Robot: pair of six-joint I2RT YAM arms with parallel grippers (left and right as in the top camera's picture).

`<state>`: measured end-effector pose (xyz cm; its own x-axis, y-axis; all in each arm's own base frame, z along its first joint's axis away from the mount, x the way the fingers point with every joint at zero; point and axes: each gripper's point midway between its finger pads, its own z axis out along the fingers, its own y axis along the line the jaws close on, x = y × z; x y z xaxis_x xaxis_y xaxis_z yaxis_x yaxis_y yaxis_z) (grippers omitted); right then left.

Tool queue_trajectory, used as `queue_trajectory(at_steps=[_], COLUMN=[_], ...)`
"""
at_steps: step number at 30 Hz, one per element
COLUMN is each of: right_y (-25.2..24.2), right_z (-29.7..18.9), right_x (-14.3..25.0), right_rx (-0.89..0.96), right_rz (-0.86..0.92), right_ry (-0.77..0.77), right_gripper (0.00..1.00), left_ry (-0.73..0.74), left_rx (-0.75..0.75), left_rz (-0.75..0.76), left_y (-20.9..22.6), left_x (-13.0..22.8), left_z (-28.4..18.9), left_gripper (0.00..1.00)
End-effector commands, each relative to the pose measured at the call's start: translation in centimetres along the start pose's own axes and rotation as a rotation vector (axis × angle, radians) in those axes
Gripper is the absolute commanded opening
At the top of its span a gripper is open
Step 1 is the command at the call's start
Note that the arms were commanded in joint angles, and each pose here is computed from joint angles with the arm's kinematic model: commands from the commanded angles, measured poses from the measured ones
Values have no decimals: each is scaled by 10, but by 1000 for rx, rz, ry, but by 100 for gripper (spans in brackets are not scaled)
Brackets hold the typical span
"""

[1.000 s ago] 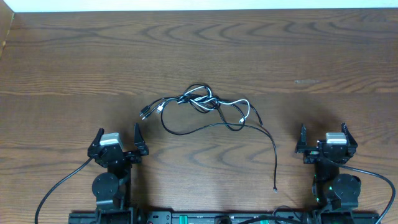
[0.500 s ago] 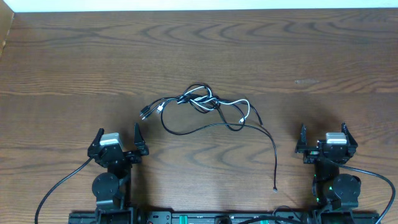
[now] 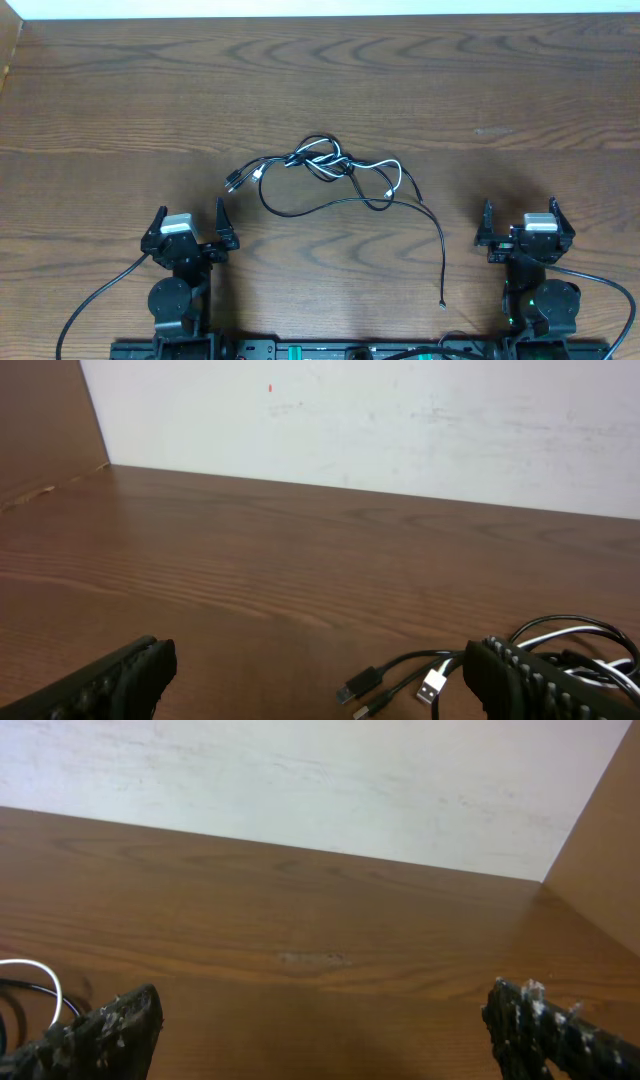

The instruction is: Untangle cables

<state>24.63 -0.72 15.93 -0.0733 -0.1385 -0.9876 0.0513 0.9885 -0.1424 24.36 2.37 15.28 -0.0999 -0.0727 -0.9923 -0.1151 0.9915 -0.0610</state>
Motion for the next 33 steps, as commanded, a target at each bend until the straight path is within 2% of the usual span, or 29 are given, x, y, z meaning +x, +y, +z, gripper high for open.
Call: queue_trajectory(at_steps=[1,11,13,17,20,26,30,33], right_y=[-1,-1,-1,-1,-1,-1,-1,-1], right_z=[0,0,0,0,0,0,0,0], right_x=[1,1,1,1,1,1,1,1], right_rx=[1,1,1,1,1,1,1,1], right_rz=[-7,-7,-6,-7,-7,-7,-7,-7], right_ry=[1,0,1,1,0,1,1,0], right_gripper=[99,99,99,99,99,99,99,99], left_ry=[51,43,18,-63,-182,-544,-652,-662], left_rx=[-27,-74,-108,-78,-7,106,211,263], left_rz=[16,66,65,44,35,-167,-139,-131], left_y=[5,13,19,13,0,-12,-29,-37], left_x=[17,15,8,-11,-40,-125,-156,-169], left_z=[1,1,0,0,-3,-36,-57,-65], left_gripper=[98,98,98,98,98,98,98,98])
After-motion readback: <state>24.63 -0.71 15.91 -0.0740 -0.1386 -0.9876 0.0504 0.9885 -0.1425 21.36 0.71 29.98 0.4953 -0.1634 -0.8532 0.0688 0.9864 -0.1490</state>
